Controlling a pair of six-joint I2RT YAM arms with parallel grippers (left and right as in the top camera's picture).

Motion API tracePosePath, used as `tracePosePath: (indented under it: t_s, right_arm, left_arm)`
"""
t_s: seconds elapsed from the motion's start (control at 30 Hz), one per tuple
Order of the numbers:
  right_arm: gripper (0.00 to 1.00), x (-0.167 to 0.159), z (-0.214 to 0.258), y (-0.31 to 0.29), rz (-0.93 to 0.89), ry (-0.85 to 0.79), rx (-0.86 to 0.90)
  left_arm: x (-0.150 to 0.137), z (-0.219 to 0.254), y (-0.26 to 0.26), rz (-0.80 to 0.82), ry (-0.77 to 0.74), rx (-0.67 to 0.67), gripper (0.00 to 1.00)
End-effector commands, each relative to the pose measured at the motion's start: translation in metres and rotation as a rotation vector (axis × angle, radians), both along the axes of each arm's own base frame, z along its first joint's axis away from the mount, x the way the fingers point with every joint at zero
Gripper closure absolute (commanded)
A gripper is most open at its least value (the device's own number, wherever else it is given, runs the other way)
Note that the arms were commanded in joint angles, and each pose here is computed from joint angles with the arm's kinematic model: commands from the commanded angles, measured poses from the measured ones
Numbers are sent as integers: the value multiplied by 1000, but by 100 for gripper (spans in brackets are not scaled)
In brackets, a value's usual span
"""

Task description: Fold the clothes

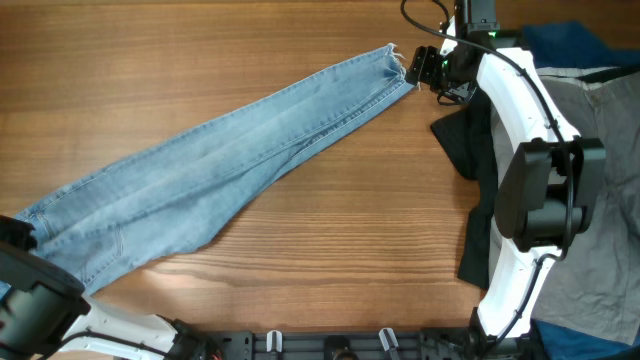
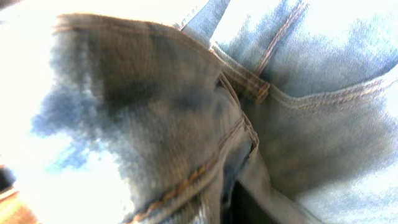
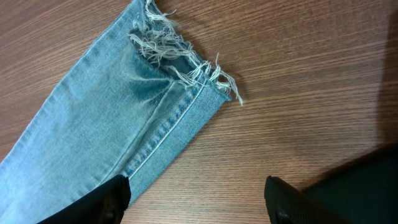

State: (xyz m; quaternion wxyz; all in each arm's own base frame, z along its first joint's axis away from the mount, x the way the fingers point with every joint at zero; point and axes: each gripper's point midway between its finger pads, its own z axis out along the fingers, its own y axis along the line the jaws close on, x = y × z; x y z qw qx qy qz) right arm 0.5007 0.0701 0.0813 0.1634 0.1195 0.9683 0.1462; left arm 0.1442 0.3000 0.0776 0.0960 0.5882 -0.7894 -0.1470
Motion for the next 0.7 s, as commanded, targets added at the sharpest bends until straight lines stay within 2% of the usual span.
tracePosePath:
  t_s: [0.0,0.03,0.13,0.23,0.4,0.43,0.5,0.57,0.6,0.63,0.67]
  right_arm:
    - [26,-2,-7,-4,4,16,-22]
    - [26,-3,-8,-4,4,18,-22]
    - [26,-5,-9,-4,5,28,-23]
    - [25,-7,-9,-5,25,31,-31]
    - [24,-7,-9,-5,49,26,-44]
    - [23,-7,-9,-5,49,23,-44]
    - [23,-3,-8,-5,46,10,-42]
    - [24,4,-5,-4,8,-15,-25]
    - [32,9,-3,-3,-20,-29,-4]
    - [41,14,0,0,-40,-43,11]
    - [43,17,1,3,-48,-55,25]
  left_arm:
    - [7,-6,27,28,-26,113,27]
    - [9,-6,30,29,-34,124,14]
    - [14,-2,33,26,-56,131,1]
    - [25,21,35,27,-118,136,0]
    - [40,83,47,22,-261,277,1]
    - [44,93,44,18,-307,286,5]
    - [62,95,29,-3,-420,210,23]
    - [74,84,9,-15,-481,103,67]
    - [75,76,0,-16,-482,62,79]
    - [73,62,-10,-18,-461,23,95]
    - [69,51,-18,-24,-439,-8,96]
